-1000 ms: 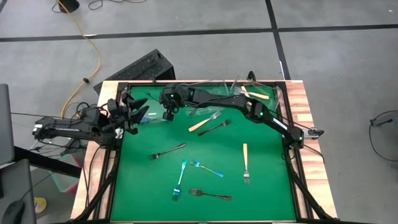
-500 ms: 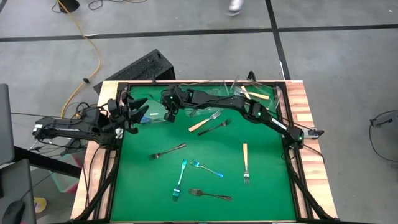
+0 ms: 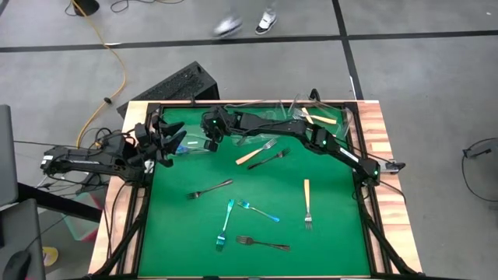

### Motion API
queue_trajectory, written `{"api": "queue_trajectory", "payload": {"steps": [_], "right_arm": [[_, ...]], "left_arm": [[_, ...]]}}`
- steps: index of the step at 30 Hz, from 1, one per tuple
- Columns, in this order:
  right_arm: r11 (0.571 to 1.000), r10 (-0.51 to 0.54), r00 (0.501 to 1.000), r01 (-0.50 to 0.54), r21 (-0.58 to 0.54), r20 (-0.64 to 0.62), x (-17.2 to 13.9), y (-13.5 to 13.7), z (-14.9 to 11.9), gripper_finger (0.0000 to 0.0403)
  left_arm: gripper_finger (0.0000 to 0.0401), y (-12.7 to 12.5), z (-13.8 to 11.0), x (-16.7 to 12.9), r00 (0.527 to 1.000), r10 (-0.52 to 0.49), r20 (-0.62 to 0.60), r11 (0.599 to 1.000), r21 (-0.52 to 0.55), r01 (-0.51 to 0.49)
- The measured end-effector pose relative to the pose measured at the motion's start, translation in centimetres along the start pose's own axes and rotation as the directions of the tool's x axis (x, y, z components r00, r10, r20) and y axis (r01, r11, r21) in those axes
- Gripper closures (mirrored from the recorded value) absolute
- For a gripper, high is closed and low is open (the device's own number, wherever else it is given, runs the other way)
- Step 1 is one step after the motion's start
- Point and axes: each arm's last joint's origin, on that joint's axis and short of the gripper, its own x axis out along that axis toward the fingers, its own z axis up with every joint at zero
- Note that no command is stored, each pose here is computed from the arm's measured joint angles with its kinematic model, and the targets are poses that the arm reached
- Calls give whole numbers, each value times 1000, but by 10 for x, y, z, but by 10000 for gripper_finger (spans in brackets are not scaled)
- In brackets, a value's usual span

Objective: Sort silverware by color (type)
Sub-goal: Put the yellow fork into the right transparent bin

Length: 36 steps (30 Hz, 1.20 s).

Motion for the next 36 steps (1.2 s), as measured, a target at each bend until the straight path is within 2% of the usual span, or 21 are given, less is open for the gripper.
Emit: {"api": "queue_trajectory", "payload": {"steps": [7, 10, 15, 23, 29, 36], "right_arm": [[1000, -1, 1000, 1, 1, 16, -1, 0, 3, 270], [1000, -7, 998, 8, -20, 65, -12, -3, 16, 263], [998, -25, 980, 35, -48, 196, -59, -12, 56, 265], [994, -63, 965, 85, -72, 256, -143, -40, 96, 270], [991, -109, 953, 127, -48, 284, -208, -65, 112, 270], [990, -136, 939, 138, 15, 317, -271, -77, 122, 270]], "left_arm": [[228, 0, 0, 0, 1000, -1, 0, 1000, -29, 1], [229, -1, 0, 0, 1000, -18, -2, 998, -60, 17], [240, 0, -1, 0, 1000, -17, -11, 995, -94, 15], [255, 3, -14, -1, 989, 64, -136, 997, -42, -70], [256, 6, -23, -3, 971, 95, -218, 994, -40, -106], [256, 7, -30, -5, 954, 110, -277, 993, -11, -118]]}}
